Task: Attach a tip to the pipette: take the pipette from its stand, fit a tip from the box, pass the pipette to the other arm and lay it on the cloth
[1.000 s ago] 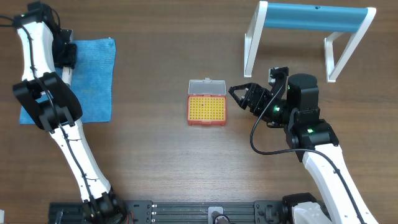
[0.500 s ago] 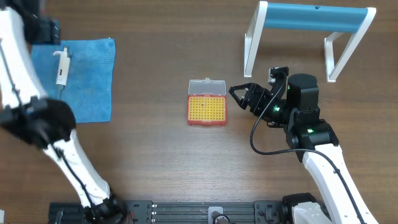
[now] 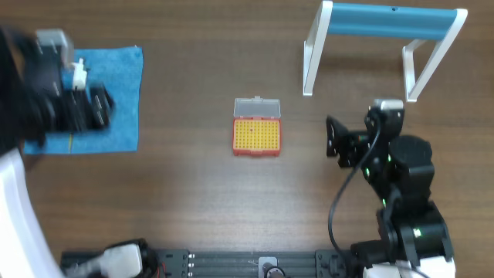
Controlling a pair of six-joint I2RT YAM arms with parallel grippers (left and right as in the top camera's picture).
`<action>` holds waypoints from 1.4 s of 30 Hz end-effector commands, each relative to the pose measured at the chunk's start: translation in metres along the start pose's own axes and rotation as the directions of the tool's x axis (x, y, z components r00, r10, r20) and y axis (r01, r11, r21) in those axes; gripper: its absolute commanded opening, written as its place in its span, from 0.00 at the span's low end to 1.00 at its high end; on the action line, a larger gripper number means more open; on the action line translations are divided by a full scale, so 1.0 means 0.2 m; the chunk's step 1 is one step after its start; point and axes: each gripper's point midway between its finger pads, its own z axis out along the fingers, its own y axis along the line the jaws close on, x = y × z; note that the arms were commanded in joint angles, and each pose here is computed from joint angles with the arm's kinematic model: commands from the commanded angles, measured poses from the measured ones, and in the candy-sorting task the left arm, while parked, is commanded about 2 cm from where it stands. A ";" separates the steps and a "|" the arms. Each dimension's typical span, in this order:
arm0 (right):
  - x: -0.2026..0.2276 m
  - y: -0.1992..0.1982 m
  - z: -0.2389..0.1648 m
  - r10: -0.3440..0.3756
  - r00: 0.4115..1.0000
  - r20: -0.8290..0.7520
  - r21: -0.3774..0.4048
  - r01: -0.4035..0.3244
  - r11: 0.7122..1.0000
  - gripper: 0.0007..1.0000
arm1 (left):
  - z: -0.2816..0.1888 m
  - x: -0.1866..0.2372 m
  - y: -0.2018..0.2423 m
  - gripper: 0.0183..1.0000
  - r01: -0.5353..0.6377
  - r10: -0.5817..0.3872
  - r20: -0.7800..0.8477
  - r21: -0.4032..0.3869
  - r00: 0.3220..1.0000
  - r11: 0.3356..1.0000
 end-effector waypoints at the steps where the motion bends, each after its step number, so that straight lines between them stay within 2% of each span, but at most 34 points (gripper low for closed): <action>1: 0.08 -0.06 -0.12 -0.152 0.988 -0.028 0.064 0.153 0.986 0.86 | -0.13 0.50 -0.11 0.90 0.230 -0.233 0.076 0.044 0.970 0.972; 4: 0.13 -0.06 -0.16 -0.193 0.981 -0.007 0.063 0.193 0.979 0.86 | -0.18 0.76 -0.14 0.90 0.289 -0.298 0.184 0.076 0.937 0.954; 7: 0.15 -0.06 -0.22 -0.172 0.984 0.055 0.068 0.168 0.983 0.86 | -0.19 0.92 -0.14 0.90 0.291 -0.305 0.277 0.091 0.911 0.952; 10: 0.19 -0.18 -0.29 -0.172 0.984 0.051 0.201 0.159 0.967 0.86 | -0.17 1.00 -0.10 0.91 0.294 -0.296 0.330 0.057 0.896 0.954; 16: 0.48 -0.24 -0.32 -0.142 0.972 -0.187 0.218 0.182 0.959 0.86 | -0.17 1.00 -0.10 0.91 0.294 -0.296 0.331 0.057 0.896 0.954; 20: 0.54 -0.25 -0.33 -0.135 0.962 -0.236 0.218 0.187 0.958 0.86 | -0.17 1.00 -0.10 0.90 0.294 -0.296 0.331 0.058 0.896 0.954; 21: 0.54 -0.25 -0.33 -0.135 0.962 -0.236 0.218 0.187 0.958 0.86 | -0.17 1.00 -0.10 0.99 0.294 -0.296 0.331 0.057 0.896 0.954; 23: 0.54 -0.25 -0.33 -0.135 0.962 -0.236 0.218 0.187 0.958 0.86 | -0.17 1.01 -0.03 0.99 0.302 -0.277 0.347 -0.018 0.896 0.953; 25: 0.54 -0.25 -0.33 -0.135 0.962 -0.236 0.218 0.187 0.958 0.86 | -0.16 0.93 -0.04 0.99 0.253 -0.240 0.389 0.019 0.890 0.967; 26: 0.54 -0.25 -0.33 -0.135 0.962 -0.236 0.218 0.187 0.958 0.86 | -0.16 0.81 -0.02 0.99 0.226 -0.210 0.472 0.022 0.856 0.974; 29: 0.54 -0.25 -0.33 -0.135 0.962 -0.236 0.218 0.187 0.958 0.86 | -0.07 0.49 0.02 0.99 0.160 -0.149 0.706 0.051 0.693 0.986; 33: 0.54 -0.25 -0.33 -0.135 0.962 -0.236 0.218 0.187 0.958 0.86 | 0.25 0.34 -0.01 0.99 0.076 -0.148 0.830 0.127 0.538 0.989; 35: 0.54 -0.25 -0.33 -0.135 0.962 -0.236 0.217 0.188 0.958 0.86 | 0.38 0.33 -0.04 0.99 0.025 -0.150 0.855 0.159 0.496 0.987; 38: 0.54 -0.25 -0.33 -0.135 0.962 -0.236 0.218 0.187 0.958 0.86 | 0.59 0.35 -0.07 0.99 -0.026 -0.148 0.848 0.186 0.509 0.982; 40: 0.54 -0.25 -0.33 -0.135 0.962 -0.236 0.218 0.187 0.958 0.86 | 0.66 0.36 -0.05 0.99 -0.051 -0.100 0.865 0.143 0.492 0.988; 42: 0.54 -0.25 -0.33 -0.135 0.962 -0.236 0.217 0.188 0.958 0.86 | 0.69 0.35 -0.03 0.99 -0.075 -0.056 0.893 0.100 0.447 0.992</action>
